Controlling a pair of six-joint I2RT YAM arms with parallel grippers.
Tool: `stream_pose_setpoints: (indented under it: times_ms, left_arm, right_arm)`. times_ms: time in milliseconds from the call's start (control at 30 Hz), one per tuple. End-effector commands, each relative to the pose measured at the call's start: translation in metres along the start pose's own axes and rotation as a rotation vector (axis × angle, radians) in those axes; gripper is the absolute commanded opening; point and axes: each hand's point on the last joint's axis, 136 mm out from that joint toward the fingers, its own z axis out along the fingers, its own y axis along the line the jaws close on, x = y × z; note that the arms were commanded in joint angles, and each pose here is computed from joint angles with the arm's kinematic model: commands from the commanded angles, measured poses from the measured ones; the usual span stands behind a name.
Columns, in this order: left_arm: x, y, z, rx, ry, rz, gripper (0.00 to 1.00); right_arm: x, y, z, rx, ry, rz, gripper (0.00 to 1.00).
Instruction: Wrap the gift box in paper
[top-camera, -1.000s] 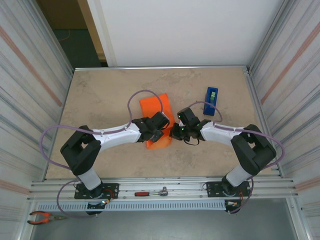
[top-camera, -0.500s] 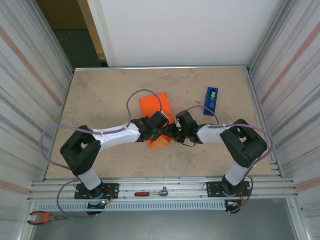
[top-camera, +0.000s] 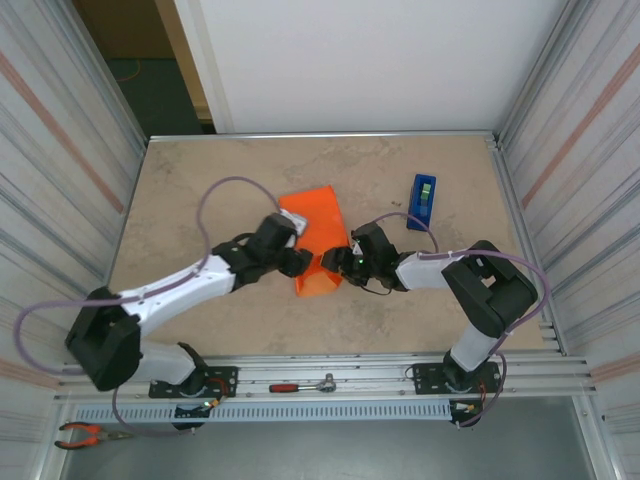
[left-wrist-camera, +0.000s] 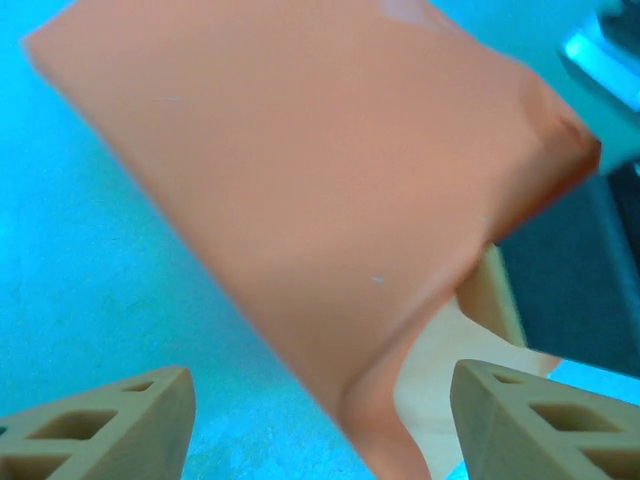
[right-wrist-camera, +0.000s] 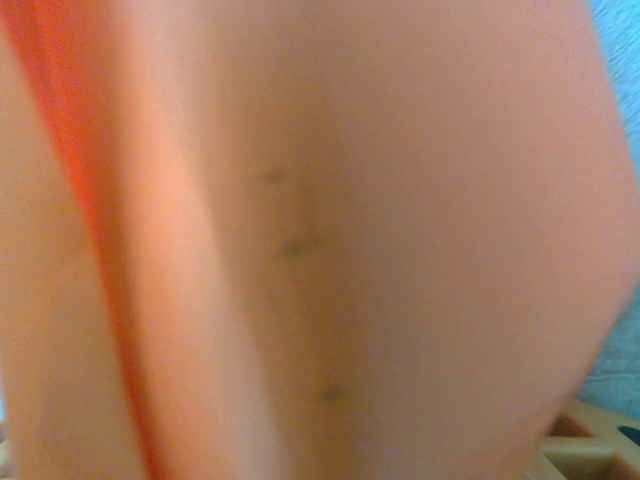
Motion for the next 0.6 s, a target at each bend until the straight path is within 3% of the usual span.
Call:
stream_pose_setpoints:
  times_ms: [0,233,300,367,433,567]
  left_arm:
    - [0.015,0.008,-0.001,0.104,0.003,-0.244,0.64]
    - [0.057,0.015,0.013,0.132,0.093,-0.388,0.48]
    - [0.067,0.015,0.018,0.135,0.11,-0.422,0.43]
    - [0.075,0.013,0.024,0.143,0.124,-0.46,0.36]
    - [0.082,0.01,0.029,0.158,0.146,-0.485,0.31]
    - [0.091,0.006,0.04,0.171,0.173,-0.515,0.25]
  right_arm:
    - [0.005,0.018,-0.014,-0.049,0.017,-0.033,0.61]
    - [-0.006,0.014,-0.049,-0.029,-0.025,-0.071,0.61]
    - [-0.009,0.004,-0.058,-0.014,-0.042,-0.057,0.49]
    - [-0.013,-0.007,-0.065,0.002,-0.058,-0.041,0.18]
    - [-0.014,-0.015,-0.066,0.014,-0.054,-0.033,0.0]
    - [-0.017,-0.013,-0.055,0.018,-0.035,-0.042,0.0]
